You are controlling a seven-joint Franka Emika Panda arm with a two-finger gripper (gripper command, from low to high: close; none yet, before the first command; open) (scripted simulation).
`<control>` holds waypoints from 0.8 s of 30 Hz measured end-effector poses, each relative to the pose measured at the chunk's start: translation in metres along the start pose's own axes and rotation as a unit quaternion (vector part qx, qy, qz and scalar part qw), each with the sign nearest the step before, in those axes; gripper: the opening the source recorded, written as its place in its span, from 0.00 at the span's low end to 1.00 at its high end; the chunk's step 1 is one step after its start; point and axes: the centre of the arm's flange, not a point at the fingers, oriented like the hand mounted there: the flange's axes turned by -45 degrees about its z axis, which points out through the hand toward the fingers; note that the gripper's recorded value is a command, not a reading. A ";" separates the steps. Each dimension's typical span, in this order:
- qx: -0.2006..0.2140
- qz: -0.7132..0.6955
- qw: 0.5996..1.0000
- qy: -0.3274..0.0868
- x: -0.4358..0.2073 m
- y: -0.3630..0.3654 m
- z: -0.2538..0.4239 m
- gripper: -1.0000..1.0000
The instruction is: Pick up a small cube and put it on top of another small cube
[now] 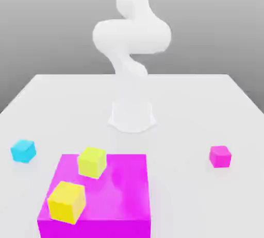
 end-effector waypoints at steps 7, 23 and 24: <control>-0.094 0.211 0.969 -0.087 -0.046 0.123 0.133 0.50; -0.271 0.657 0.672 -0.206 -0.356 0.356 0.252 0.50; -0.276 0.673 0.653 -0.211 -0.374 0.358 0.256 0.50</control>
